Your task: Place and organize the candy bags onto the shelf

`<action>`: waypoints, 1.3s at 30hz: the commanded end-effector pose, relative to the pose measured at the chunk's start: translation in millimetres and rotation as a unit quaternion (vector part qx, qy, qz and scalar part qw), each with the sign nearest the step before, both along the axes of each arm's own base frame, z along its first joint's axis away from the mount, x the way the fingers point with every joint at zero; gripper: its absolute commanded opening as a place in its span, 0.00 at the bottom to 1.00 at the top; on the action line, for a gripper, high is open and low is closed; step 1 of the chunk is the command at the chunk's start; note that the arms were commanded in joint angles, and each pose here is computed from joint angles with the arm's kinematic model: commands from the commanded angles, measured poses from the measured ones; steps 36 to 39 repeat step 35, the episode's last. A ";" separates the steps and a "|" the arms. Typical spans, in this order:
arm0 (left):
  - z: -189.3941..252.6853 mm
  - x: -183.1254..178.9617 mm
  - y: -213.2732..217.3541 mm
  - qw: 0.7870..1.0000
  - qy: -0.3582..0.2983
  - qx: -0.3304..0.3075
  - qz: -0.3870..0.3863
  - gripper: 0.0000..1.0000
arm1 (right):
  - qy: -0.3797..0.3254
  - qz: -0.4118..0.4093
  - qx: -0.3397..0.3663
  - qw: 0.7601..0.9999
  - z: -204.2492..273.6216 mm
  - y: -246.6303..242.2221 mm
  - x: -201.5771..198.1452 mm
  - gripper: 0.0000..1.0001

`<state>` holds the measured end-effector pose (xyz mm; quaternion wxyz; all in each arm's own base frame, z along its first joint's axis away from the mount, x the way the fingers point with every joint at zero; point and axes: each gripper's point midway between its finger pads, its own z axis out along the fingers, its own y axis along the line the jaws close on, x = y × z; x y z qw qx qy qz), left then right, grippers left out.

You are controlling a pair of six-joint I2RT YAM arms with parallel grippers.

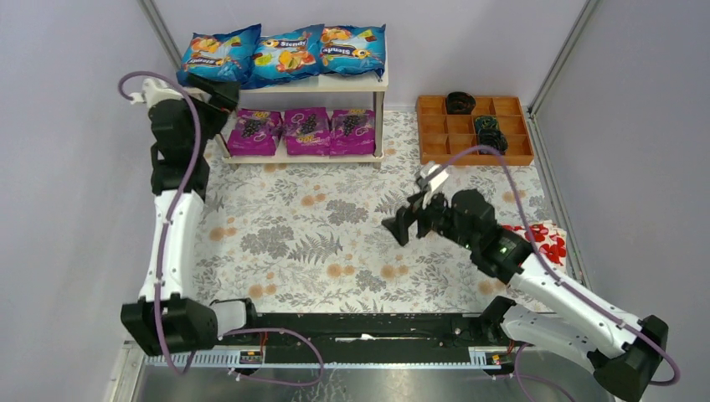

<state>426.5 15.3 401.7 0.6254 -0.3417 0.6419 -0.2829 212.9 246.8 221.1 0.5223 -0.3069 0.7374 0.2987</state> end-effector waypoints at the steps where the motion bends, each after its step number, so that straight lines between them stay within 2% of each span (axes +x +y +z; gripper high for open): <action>1: 30.1 -52.5 -95.7 0.972 -0.089 0.136 -0.168 0.99 | 0.058 -0.148 0.005 0.987 44.2 -36.8 16.4 1.00; 4: 37.6 -94.5 -155.4 0.931 -0.141 0.214 -0.258 0.99 | 0.043 -0.196 0.014 0.980 78.7 -57.8 18.9 1.00; 7: 50.7 -134.4 -185.0 0.896 -0.192 0.245 -0.317 0.99 | 0.017 -0.217 0.036 0.975 118.4 -75.4 12.9 1.00; 11: 90.5 -182.7 -195.9 0.855 -0.285 0.253 -0.351 0.99 | -0.031 -0.221 0.086 0.971 179.7 -97.7 -3.6 1.00; 14: 133.9 -220.8 -188.0 0.827 -0.373 0.256 -0.333 0.99 | -0.069 -0.230 0.120 0.963 223.3 -117.2 -15.9 1.00; 16: 159.4 -240.4 -177.7 0.817 -0.418 0.257 -0.304 0.99 | -0.094 -0.234 0.140 0.958 249.4 -130.1 -24.7 1.00; 19: 189.8 -264.1 -160.3 0.808 -0.465 0.254 -0.257 0.99 | -0.130 -0.237 0.171 0.947 285.2 -148.3 -38.5 1.00; 22: 201.5 -274.5 -147.2 0.806 -0.487 0.254 -0.219 0.99 | -0.162 -0.239 0.196 0.937 309.6 -161.3 -48.4 1.00; 25: 198.9 -269.4 -137.7 0.816 -0.484 0.255 -0.188 0.99 | -0.189 -0.245 0.207 0.928 322.7 -170.5 -52.7 1.00; 29: 194.0 -261.2 -134.5 0.827 -0.469 0.253 -0.178 0.99 | -0.202 -0.247 0.215 0.923 328.3 -173.7 -53.8 1.00; 34: 193.3 -254.4 -141.5 0.829 -0.467 0.239 -0.195 0.99 | -0.200 -0.273 0.178 0.924 311.2 -176.0 -41.7 1.00; 39: 193.3 -253.4 -143.5 0.829 -0.466 0.236 -0.200 0.99 | -0.194 -0.288 0.177 0.921 309.6 -179.8 -38.9 1.00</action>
